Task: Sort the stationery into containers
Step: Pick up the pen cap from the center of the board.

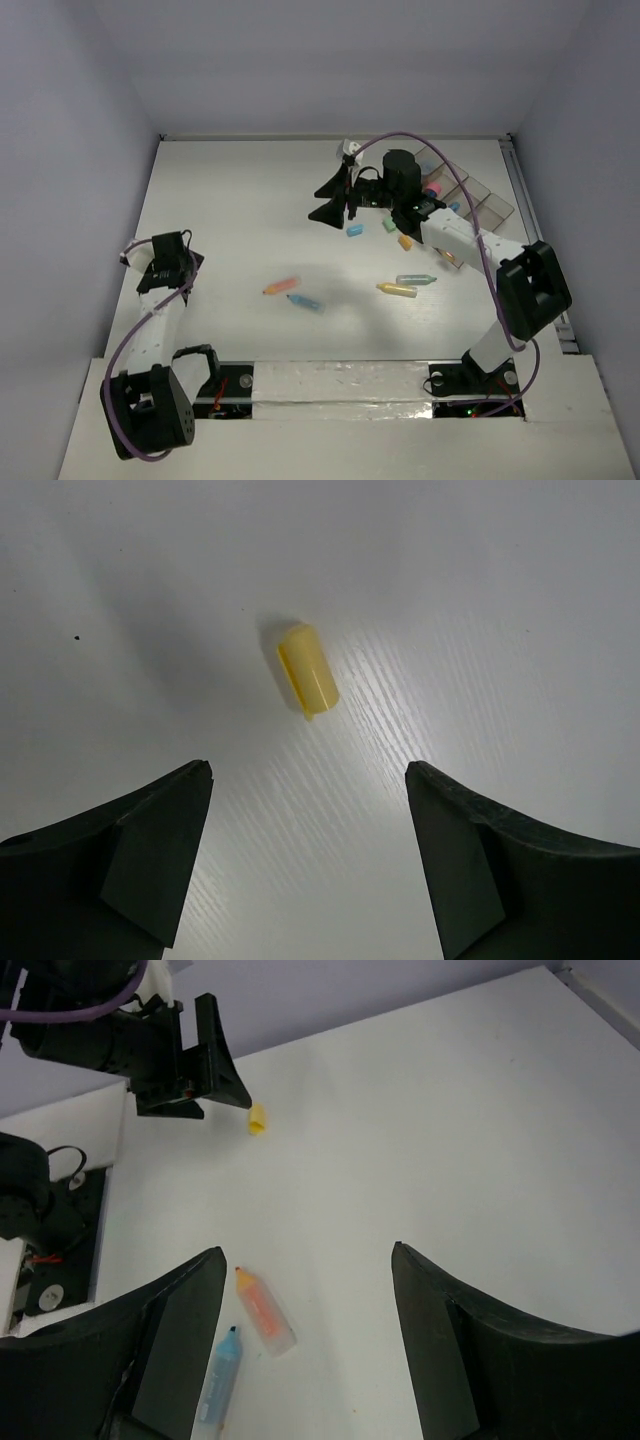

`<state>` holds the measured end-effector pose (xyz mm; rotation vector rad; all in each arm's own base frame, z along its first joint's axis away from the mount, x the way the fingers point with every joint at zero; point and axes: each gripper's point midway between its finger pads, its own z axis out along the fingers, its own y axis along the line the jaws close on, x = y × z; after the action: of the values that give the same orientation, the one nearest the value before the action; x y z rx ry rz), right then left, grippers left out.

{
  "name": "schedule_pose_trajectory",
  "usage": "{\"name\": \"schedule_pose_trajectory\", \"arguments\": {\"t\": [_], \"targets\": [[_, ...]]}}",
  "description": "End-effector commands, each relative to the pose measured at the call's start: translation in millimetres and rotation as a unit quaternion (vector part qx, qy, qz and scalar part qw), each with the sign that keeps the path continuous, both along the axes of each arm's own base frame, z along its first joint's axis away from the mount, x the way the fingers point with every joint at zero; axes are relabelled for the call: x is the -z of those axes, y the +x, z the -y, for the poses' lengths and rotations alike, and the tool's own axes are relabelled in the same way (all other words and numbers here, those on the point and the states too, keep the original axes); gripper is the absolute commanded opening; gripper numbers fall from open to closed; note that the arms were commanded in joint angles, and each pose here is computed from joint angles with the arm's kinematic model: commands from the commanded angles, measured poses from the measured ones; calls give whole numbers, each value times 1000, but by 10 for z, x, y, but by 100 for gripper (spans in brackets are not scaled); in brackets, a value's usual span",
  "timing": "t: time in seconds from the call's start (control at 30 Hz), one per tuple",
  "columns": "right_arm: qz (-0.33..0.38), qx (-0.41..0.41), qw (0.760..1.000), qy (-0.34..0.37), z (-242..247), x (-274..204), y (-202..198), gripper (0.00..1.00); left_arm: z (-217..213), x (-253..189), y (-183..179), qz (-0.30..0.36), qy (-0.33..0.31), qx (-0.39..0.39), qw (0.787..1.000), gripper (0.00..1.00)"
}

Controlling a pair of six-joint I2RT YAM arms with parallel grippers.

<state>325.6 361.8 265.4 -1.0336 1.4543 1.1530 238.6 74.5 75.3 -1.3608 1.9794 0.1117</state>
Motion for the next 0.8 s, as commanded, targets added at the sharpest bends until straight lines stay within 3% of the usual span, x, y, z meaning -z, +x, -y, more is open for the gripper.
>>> {"name": "schedule_pose_trajectory", "arguments": {"t": [0.0, 0.17, 0.6, 0.77], "targets": [[8, -23, 1000, -16, 37, 100, -44, 73, -147, -21, 176, 35, 10, -33, 999, 75], [7, -18, 1000, -18, 65, 114, -8, 72, -296, 3, 272, 61, 18, -62, 996, 70], [21, -24, 1000, 0, 175, -32, -98, 71, -365, 332, 441, 57, -3, -74, 996, 57], [38, -12, 999, 10, 295, -178, -136, 71, -367, 439, 499, 52, -7, -72, 996, 45]]}}
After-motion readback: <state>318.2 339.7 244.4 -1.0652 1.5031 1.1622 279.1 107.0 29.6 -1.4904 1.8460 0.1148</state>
